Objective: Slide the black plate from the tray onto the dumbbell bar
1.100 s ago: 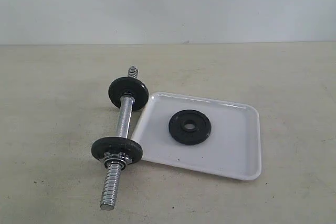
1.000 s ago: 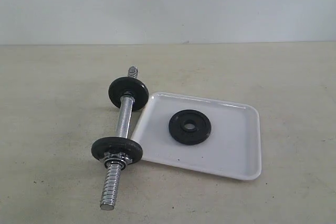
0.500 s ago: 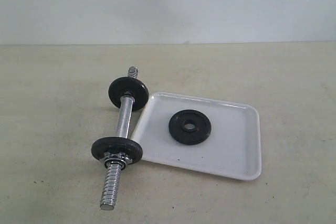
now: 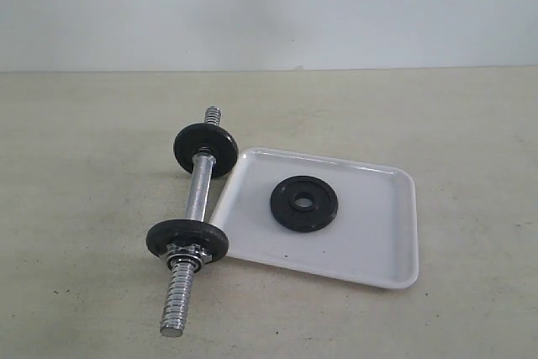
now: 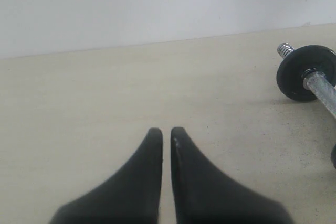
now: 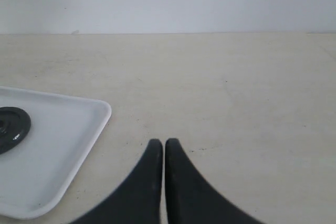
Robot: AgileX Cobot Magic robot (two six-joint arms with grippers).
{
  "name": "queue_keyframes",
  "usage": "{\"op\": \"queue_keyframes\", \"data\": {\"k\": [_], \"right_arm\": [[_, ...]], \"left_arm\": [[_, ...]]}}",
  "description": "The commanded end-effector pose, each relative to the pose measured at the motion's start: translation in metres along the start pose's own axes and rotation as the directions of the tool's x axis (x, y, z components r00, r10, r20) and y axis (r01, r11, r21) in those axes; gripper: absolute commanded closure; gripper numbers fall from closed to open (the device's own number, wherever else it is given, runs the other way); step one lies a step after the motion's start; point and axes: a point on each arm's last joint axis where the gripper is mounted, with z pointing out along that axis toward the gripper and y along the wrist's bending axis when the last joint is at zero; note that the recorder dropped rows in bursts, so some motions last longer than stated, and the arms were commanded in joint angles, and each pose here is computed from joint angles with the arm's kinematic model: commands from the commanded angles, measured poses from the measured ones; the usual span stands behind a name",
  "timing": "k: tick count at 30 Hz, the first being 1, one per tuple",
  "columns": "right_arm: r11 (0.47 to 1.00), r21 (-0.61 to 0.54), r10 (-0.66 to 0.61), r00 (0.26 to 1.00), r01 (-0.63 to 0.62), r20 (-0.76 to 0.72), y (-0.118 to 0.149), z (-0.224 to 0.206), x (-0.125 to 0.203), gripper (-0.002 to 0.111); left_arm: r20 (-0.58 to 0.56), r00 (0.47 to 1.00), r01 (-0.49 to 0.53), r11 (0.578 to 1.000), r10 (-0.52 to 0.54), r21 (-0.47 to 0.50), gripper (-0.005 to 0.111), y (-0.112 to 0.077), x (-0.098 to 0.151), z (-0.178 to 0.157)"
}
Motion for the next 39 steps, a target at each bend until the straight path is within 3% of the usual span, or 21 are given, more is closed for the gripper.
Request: {"op": "queue_keyframes", "data": {"k": [1,8,12,14,15,16,17,18,19,20,24,26,28,29,31,32,33,35,37,39], "right_arm": [[1.000,0.008,-0.003,0.997,0.002,0.075,-0.001,-0.001,-0.007,0.109],[1.000,0.016,0.002,0.976,-0.005,0.218,-0.001,-0.003,-0.020,0.109],[1.000,0.027,0.000,0.902,-0.014,0.431,-0.003,-0.009,-0.039,0.109],[0.999,0.020,0.021,0.802,-0.042,0.596,-0.004,-0.018,-0.054,0.109],[0.998,0.011,0.033,0.735,-0.056,0.677,-0.004,-0.024,-0.061,0.109],[0.996,-0.026,0.073,0.608,-0.087,0.791,-0.005,-0.036,-0.072,0.109],[0.992,-0.063,0.111,0.536,-0.107,0.837,-0.005,-0.042,-0.076,0.109],[0.987,-0.111,0.151,0.419,-0.119,0.895,-0.005,-0.052,-0.082,0.109],[0.987,-0.114,0.147,0.362,-0.111,0.921,-0.005,-0.057,-0.084,0.109],[0.988,-0.119,0.140,0.250,-0.097,0.958,-0.006,-0.068,-0.088,0.109],[0.988,-0.129,0.132,0.029,-0.081,0.991,-0.007,-0.088,-0.091,0.109],[0.983,-0.167,0.169,0.017,-0.080,0.985,-0.007,-0.089,-0.091,0.109],[0.958,-0.280,0.281,0.011,-0.070,0.960,-0.006,-0.089,-0.091,0.109],[0.956,-0.286,0.289,0.050,-0.062,0.956,-0.004,-0.085,-0.091,0.109],[0.971,-0.237,0.232,0.304,-0.022,0.924,0.005,-0.064,-0.087,0.109],[0.982,-0.187,0.144,0.508,0.035,0.849,0.012,-0.052,-0.090,0.109],[0.985,-0.167,0.101,0.632,0.046,0.768,0.013,-0.045,-0.090,0.109],[0.982,-0.186,0.141,0.758,-0.026,0.636,0.012,-0.040,-0.093,0.109],[0.974,-0.200,0.200,0.802,-0.103,0.562,0.010,-0.038,-0.097,0.109],[0.976,-0.203,0.179,0.834,-0.083,0.522,0.012,-0.033,-0.099,0.109]], "left_arm": [[-0.002,1.000,0.011,1.000,-0.011,0.006,0.103,0.000,0.001,0.000],[0.050,0.999,0.011,1.000,-0.012,0.005,0.103,0.000,-0.004,0.000],[0.276,0.961,0.014,1.000,-0.014,0.002,0.103,0.000,-0.024,-0.003],[0.483,0.875,0.015,1.000,-0.013,-0.001,0.103,0.001,-0.043,-0.011],[0.590,0.808,0.016,1.000,-0.012,-0.003,0.103,0.001,-0.053,-0.017],[0.750,0.662,0.019,1.000,-0.008,-0.005,0.103,0.002,-0.067,-0.031],[0.813,0.582,0.017,1.000,-0.005,-0.007,0.103,0.002,-0.073,-0.038],[0.894,0.448,0.014,1.000,0.003,-0.010,0.103,0.002,-0.081,-0.050],[0.917,0.399,0.007,1.000,0.009,-0.013,0.103,0.001,-0.083,-0.054],[0.944,0.330,-0.004,1.000,0.017,-0.017,0.103,0.000,-0.085,-0.061],[0.974,0.219,-0.091,0.995,0.064,-0.045,0.103,-0.007,-0.088,-0.070],[0.979,0.188,-0.117,0.992,0.075,-0.054,0.103,-0.009,-0.088,-0.073],[0.981,0.191,-0.139,0.990,0.039,-0.012,0.103,-0.012,-0.088,-0.073],[0.977,0.213,-0.142,0.989,-0.005,0.036,0.103,-0.013,-0.087,-0.072],[0.922,0.372,-0.139,0.975,-0.109,0.171,0.103,-0.017,-0.083,-0.059],[0.853,0.509,-0.139,0.967,-0.113,0.211,0.103,-0.020,-0.085,-0.051],[0.770,0.625,-0.098,0.966,-0.126,0.238,0.103,-0.019,-0.085,-0.044],[0.627,0.761,-0.001,0.965,-0.168,0.260,0.103,-0.015,-0.087,-0.038],[0.536,0.816,0.074,0.958,-0.218,0.277,0.103,-0.013,-0.091,-0.034],[0.488,0.854,0.038,0.958,-0.178,0.283,0.103,-0.016,-0.094,-0.031]]}}
